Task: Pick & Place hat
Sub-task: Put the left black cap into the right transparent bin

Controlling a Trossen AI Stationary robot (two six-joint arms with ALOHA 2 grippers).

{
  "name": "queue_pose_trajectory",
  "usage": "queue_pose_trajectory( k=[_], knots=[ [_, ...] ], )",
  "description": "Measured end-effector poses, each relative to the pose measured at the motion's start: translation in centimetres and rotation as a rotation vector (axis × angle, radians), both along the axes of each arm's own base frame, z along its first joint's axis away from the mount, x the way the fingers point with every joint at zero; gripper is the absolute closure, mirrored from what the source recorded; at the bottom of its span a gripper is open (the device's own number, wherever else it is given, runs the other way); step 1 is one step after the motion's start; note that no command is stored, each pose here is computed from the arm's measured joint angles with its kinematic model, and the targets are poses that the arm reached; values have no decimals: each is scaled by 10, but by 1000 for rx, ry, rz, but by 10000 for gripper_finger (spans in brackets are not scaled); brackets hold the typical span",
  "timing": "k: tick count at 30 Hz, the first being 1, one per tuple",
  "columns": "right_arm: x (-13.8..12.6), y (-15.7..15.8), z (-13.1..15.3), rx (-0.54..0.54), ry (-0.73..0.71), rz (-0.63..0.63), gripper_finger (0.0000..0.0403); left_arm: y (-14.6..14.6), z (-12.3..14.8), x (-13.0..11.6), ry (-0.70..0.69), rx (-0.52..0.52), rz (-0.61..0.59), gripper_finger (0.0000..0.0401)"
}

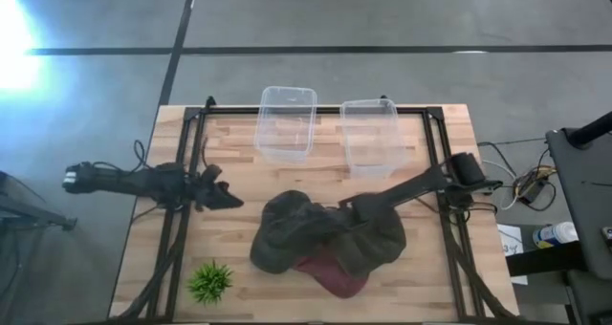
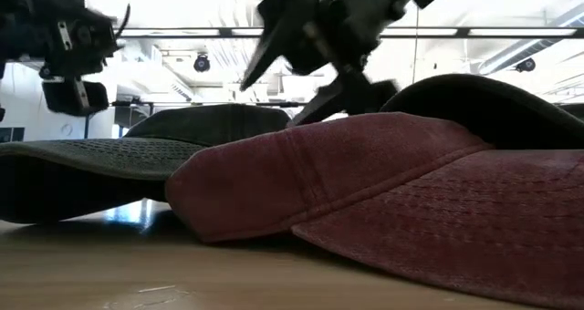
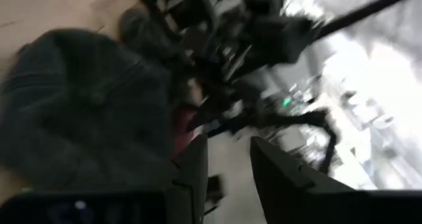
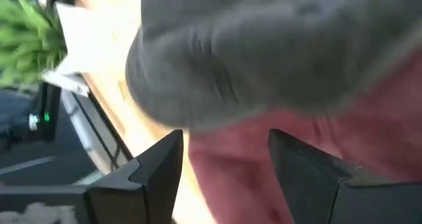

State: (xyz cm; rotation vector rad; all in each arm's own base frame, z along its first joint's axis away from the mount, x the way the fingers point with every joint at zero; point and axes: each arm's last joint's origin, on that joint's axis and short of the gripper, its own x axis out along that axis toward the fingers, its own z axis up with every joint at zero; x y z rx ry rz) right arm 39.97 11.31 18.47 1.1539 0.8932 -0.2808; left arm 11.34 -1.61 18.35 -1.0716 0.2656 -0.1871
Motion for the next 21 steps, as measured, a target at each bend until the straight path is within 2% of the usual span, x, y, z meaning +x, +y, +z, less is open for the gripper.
queue_pose_trajectory(
  k=[4,9,12,15,17,21],
  knots=[
    [9,0,-11,24,-46,-30,183,-3,-13,6,107,53,-25,302],
    [9,-1,-27,60,13,-80,183,-8,-27,13,229,103,-67,303],
    [9,-1,-26,74,12,-93,183,-11,-34,18,285,106,-84,303],
    [8,-1,-21,76,7,-91,183,-14,-35,25,286,80,-95,303],
    [3,-1,-17,68,28,-89,183,-17,-29,31,230,74,-101,303],
    [-7,1,-13,46,101,-93,183,-21,-19,44,212,144,-123,303]
  ],
)
